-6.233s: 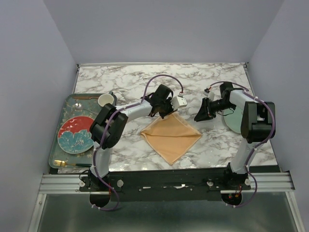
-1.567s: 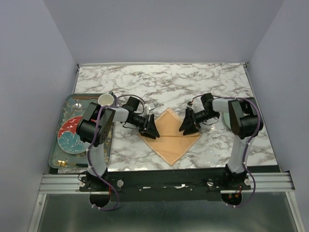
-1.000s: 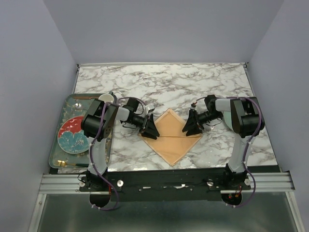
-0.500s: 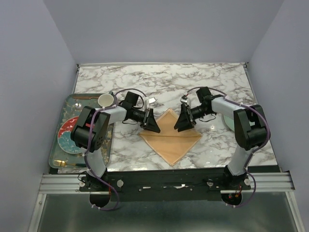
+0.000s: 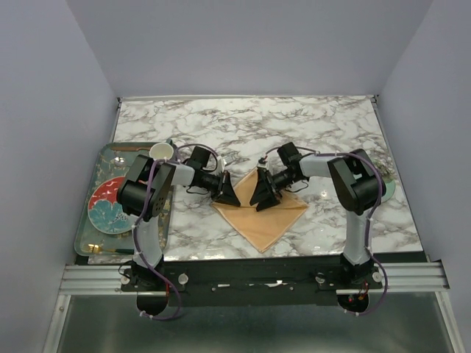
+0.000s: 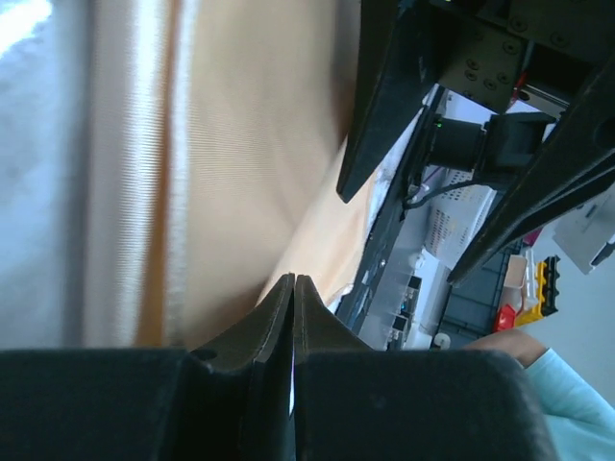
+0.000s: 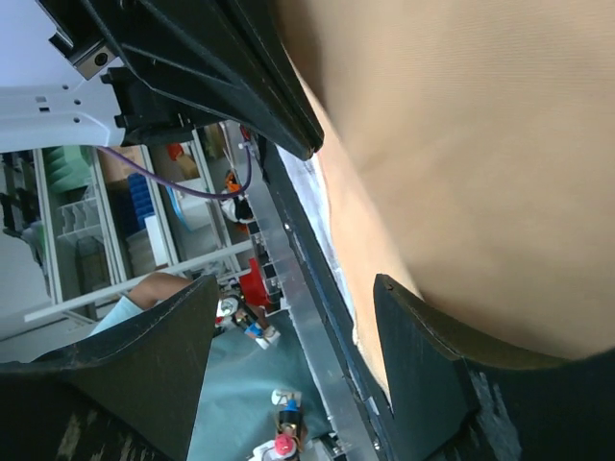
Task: Fold the napkin into a case and place the utensils inside
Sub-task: Smooth out the upper triangle-folded napkin at the center of the board.
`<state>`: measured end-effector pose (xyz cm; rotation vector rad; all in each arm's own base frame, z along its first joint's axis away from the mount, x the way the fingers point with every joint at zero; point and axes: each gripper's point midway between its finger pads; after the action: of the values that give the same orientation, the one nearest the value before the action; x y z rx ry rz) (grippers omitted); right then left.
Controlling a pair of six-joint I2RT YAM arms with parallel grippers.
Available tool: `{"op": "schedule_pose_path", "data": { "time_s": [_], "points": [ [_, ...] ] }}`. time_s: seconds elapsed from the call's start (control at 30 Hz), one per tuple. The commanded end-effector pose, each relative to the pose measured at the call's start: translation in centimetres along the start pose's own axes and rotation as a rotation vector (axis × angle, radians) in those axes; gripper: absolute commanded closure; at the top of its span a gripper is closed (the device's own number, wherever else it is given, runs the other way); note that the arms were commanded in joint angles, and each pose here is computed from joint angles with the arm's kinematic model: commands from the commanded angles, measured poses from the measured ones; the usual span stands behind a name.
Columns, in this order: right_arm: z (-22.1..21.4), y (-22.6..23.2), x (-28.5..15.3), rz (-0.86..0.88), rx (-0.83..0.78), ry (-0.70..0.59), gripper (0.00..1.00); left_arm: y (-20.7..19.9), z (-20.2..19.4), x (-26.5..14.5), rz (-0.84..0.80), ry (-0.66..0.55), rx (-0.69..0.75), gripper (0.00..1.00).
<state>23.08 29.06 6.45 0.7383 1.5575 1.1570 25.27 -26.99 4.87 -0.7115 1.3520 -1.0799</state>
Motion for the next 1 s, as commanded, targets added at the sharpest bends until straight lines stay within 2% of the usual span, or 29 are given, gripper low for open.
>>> {"op": "schedule_pose_path", "data": {
  "time_s": [0.0,0.23,0.6,0.87,0.9,0.97],
  "points": [
    [-0.1,-1.8,0.4,0.017,0.030,0.010,0.26,2.5,0.2,0.8,0.056,-0.006,-0.026,0.89],
    [-0.9,-4.1,-2.0,0.005,0.079,-0.042,0.26,4.5,-0.1,0.8,0.089,0.014,-0.056,0.94],
    [-3.7,-7.0,-6.7,-0.060,0.119,-0.072,0.27,5.1,-0.4,0.8,0.105,0.020,-0.073,0.96],
    [-2.5,-5.9,-8.5,-0.052,0.093,-0.102,0.27,4.9,-0.6,0.7,0.098,0.020,-0.064,0.96],
    [-2.2,-5.4,-8.5,-0.037,0.083,-0.106,0.27,4.6,-0.5,0.6,0.088,0.020,-0.056,0.94],
    [-1.2,-4.5,-8.5,-0.032,0.047,-0.106,0.27,2.9,-0.4,0.3,0.039,0.023,-0.012,0.81]
  ]
}}
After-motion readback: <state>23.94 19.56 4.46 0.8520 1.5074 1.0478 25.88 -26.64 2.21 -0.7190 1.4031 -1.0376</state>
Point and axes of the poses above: each gripper's point midway between its finger pads, its own x axis out along the fingers, its own y axis along the line the jaws close on, z = x × y, and after that the axes turned 1 degree about x, right-handed
